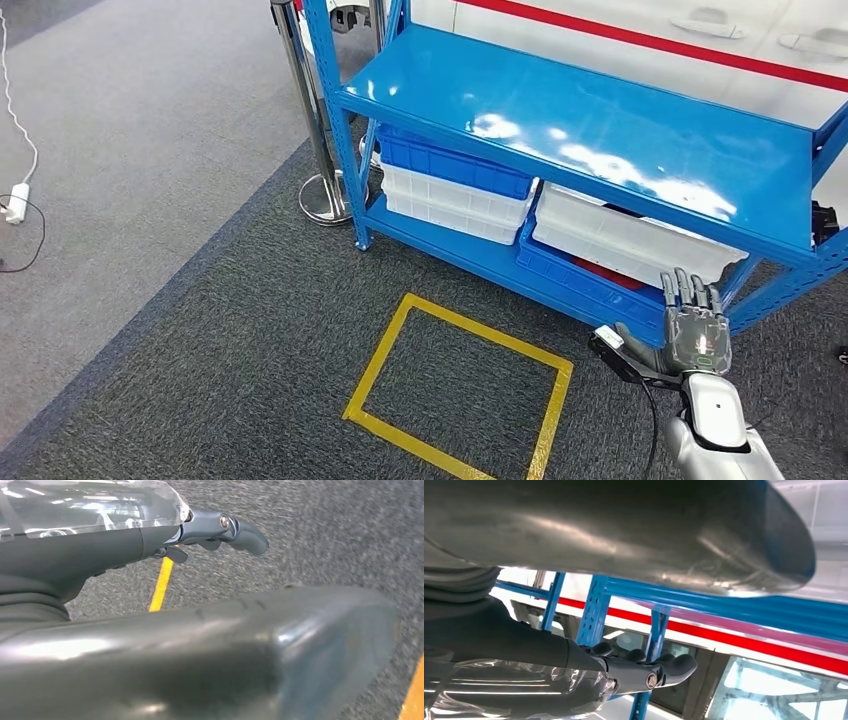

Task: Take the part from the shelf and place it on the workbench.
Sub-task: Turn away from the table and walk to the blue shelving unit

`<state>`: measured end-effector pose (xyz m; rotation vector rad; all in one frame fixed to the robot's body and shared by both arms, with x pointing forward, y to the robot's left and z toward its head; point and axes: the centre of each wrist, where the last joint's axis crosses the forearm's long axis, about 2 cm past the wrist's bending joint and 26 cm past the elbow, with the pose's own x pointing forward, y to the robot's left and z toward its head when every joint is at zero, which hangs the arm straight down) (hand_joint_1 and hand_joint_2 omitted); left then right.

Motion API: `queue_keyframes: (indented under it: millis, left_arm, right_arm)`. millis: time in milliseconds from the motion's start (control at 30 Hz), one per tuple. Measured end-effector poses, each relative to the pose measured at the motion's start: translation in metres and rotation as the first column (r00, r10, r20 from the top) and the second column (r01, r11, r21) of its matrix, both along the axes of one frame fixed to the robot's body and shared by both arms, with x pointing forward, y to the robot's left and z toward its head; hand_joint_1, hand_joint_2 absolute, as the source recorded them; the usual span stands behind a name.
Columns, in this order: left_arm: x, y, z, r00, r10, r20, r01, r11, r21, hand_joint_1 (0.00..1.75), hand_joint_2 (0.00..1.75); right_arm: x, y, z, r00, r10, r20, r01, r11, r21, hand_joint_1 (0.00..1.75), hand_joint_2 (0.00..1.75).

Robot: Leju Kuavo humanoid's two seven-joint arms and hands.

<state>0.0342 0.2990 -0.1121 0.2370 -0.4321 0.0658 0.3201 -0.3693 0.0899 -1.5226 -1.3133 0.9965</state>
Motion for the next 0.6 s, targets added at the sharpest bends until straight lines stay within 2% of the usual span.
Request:
queue_keyframes:
  millis: [400, 600]
  left_arm:
    - [0.001, -0.001, 0.000, 1.000, -0.024, 0.013, 0.024, 1.000, -0.004, 0.00, 0.00]
    - [0.001, 0.000, 0.000, 0.998, 0.017, 0.054, -0.016, 1.000, -0.024, 0.00, 0.00]
  right_arm:
    - [-0.007, -0.003, -0.007, 1.000, -0.006, -0.027, 0.006, 1.000, 0.003, 0.00, 0.00]
    - [-0.010, -0.002, -0.010, 0.999, -0.005, -0.036, 0.005, 1.000, -0.003, 0.00, 0.00]
